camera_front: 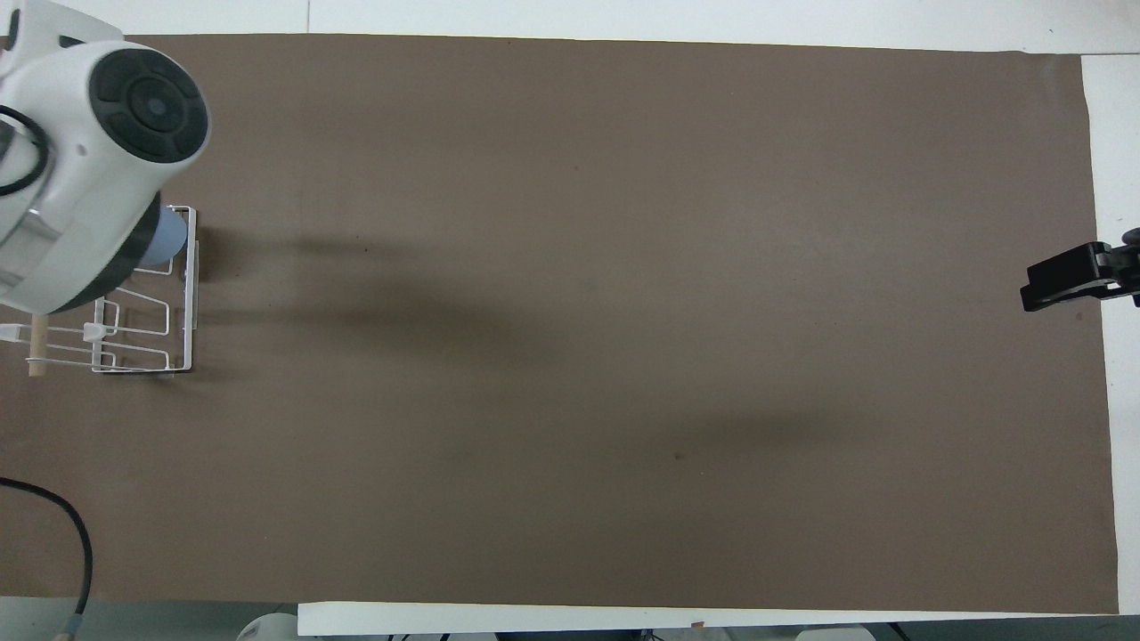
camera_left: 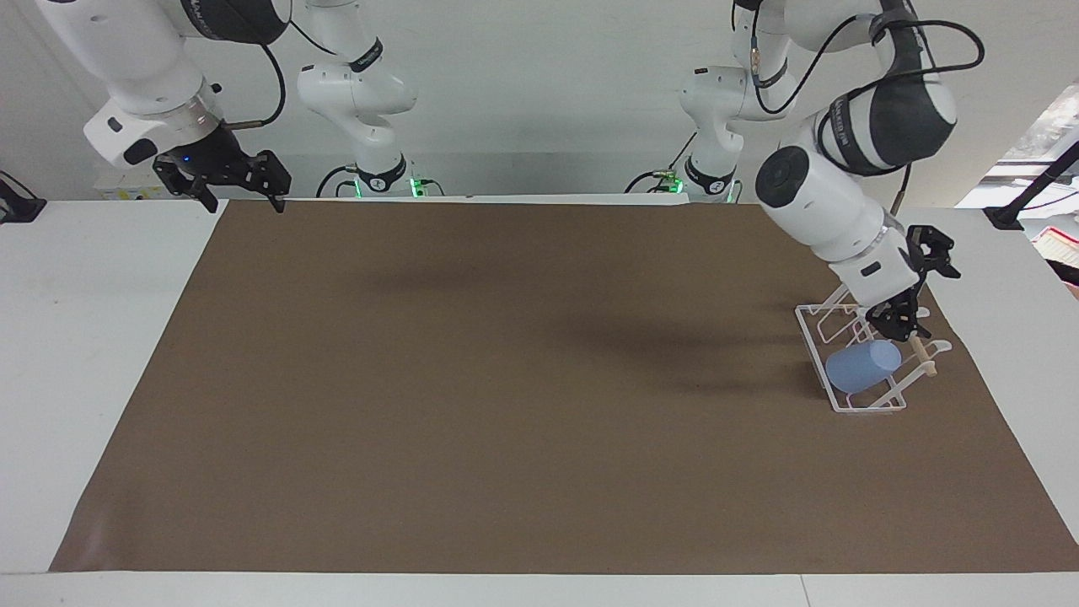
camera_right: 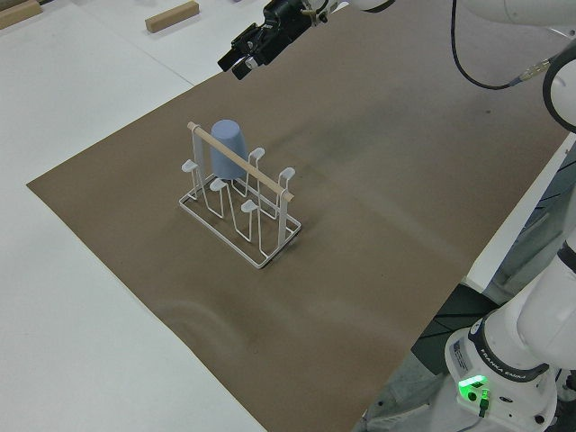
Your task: Hang cup on cup holder
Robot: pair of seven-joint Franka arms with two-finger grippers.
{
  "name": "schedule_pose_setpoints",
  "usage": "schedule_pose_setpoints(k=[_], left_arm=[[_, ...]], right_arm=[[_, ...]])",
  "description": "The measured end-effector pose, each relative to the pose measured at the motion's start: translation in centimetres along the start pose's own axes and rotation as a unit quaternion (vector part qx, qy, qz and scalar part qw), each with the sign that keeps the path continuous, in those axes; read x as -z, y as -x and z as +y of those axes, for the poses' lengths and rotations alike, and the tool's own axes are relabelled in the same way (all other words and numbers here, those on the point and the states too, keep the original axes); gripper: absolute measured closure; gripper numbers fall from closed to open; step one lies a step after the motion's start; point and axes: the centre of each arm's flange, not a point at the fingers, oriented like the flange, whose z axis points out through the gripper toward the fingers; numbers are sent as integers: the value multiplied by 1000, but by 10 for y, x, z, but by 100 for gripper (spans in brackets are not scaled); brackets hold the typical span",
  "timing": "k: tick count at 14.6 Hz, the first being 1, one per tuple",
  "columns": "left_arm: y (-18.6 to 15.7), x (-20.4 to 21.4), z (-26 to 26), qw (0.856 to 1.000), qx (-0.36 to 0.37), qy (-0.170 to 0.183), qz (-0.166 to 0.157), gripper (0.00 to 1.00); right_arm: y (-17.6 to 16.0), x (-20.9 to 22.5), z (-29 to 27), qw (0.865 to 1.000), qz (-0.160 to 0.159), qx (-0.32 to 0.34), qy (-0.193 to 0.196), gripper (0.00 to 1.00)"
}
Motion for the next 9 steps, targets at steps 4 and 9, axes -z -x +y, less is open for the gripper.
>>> schedule_pose_setpoints(k=[4, 9], left_arm=[[-20, -16, -42, 987, -91, 79, -107, 0], [-14, -30, -80, 916, -179, 252, -255, 0]], right_arm=[[1, -1, 13, 1000, -1, -13, -2, 0], [1, -1, 13, 1000, -1, -12, -2, 0]])
